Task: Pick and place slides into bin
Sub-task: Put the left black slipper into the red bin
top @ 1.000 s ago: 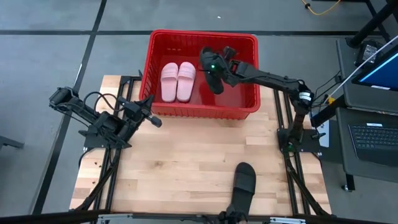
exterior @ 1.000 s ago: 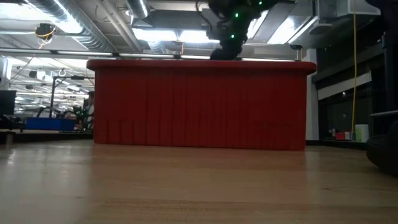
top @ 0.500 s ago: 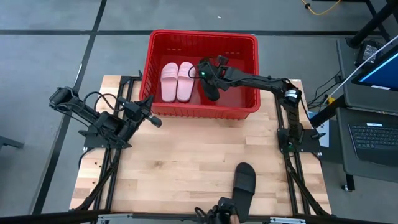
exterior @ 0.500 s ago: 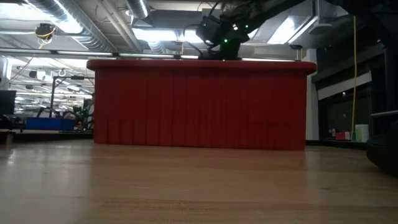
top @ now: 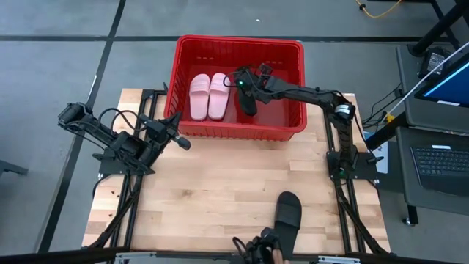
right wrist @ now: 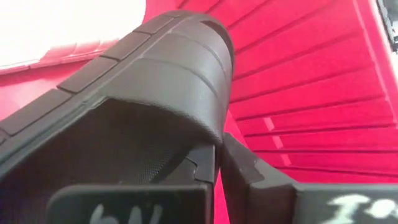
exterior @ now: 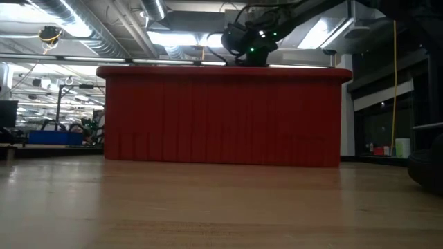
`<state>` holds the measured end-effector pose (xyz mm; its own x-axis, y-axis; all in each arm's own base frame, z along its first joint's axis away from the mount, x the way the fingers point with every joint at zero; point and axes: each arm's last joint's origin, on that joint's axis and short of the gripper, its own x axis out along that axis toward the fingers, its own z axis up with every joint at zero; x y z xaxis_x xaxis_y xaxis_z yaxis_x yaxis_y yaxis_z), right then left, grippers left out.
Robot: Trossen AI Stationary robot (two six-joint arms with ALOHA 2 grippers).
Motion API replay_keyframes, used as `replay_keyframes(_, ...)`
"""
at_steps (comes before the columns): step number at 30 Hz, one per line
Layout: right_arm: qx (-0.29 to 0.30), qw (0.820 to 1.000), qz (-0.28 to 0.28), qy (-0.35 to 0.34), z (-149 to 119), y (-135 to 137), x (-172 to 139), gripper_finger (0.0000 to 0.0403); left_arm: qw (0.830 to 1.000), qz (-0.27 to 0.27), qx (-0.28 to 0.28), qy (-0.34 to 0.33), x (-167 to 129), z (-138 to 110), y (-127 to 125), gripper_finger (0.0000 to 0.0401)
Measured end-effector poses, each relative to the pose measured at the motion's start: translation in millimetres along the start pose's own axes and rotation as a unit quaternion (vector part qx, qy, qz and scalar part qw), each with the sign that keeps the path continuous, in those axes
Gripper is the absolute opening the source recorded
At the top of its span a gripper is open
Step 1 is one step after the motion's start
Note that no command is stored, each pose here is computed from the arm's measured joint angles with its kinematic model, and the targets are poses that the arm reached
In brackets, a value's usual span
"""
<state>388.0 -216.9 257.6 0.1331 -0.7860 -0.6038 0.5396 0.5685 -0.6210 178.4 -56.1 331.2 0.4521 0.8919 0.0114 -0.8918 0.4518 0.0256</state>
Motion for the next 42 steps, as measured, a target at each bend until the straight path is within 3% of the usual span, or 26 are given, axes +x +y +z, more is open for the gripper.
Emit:
replay_keyframes(14, -0.006, 1.000, 0.022, 0.014, -6, 33, 37, 0.0013, 1.000, 0.003, -0.005, 0.006, -1, 0, 0, 0.0002)
replay_keyframes(27, 0.012, 1.000, 0.008, 0.019, -7, 31, 43, 0.0013, 1.000, 0.003, -0.012, 0.006, -1, -1, 0, 0.0002)
replay_keyframes(34, -0.026, 0.998, -0.036, 0.036, -10, 29, 45, 0.0013, 1.000, 0.003, 0.000, 0.006, -1, -1, -1, 0.0001)
replay_keyframes(42, -0.040, 0.998, -0.019, 0.041, -11, 31, 44, 0.0013, 1.000, 0.003, 0.010, 0.006, -1, -2, -2, 0.0001)
